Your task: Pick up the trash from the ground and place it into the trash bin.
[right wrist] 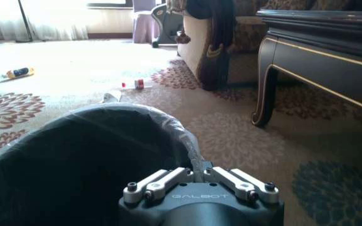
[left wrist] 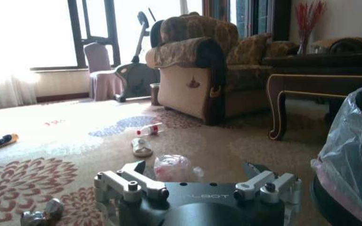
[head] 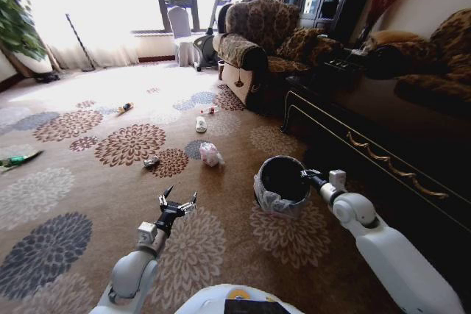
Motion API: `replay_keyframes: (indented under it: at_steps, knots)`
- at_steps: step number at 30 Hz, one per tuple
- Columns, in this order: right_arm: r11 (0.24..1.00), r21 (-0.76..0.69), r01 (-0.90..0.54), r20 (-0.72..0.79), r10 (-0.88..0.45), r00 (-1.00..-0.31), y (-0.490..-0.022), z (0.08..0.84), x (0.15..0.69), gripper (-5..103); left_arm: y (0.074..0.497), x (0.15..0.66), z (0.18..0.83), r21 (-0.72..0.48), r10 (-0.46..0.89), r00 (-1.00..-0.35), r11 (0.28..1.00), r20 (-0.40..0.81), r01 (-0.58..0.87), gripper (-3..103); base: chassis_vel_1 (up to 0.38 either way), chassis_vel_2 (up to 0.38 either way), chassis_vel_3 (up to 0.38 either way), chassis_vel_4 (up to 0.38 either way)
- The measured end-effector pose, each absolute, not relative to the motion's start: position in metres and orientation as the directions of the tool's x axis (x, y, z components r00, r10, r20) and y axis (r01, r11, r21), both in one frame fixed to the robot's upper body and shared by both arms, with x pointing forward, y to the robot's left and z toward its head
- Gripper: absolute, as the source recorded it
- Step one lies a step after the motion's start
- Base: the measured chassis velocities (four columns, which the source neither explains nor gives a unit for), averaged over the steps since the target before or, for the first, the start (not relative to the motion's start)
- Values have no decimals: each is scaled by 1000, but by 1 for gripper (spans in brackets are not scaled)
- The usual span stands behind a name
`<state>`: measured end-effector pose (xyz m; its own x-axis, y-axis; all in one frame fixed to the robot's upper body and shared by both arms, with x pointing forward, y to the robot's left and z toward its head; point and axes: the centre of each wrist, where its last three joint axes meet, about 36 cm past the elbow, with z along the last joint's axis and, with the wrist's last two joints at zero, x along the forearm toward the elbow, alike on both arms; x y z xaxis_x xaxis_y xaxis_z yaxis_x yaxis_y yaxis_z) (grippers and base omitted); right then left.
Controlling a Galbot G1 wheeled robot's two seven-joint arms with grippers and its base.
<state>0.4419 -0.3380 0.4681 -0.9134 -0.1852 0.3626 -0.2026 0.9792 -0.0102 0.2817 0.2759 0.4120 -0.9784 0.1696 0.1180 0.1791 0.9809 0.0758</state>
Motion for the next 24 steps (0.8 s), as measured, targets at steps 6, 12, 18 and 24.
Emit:
replay_keyframes:
  at_steps: [6, 12, 18, 24]
  knots:
    - [982, -2, -190, 362, -177, -915, -342, 463, 437, 2, 275, 280, 415, 77, 177, -978, 980, 113, 186, 100, -33, 23, 31, -27]
    - [981, 11, -194, 366, -185, -912, -338, 458, 431, 2, 273, 276, 416, 75, 180, -977, 979, 117, 189, 100, -100, 111, 106, -103]
    - [980, 23, -196, 365, -191, -911, -333, 455, 430, 2, 274, 274, 419, 79, 180, -977, 979, 114, 189, 100, -134, 155, 157, -144]
    - [980, 25, -195, 376, -190, -907, -330, 449, 424, 2, 274, 271, 420, 76, 171, -978, 981, 119, 181, 100, -161, 172, 155, -178]
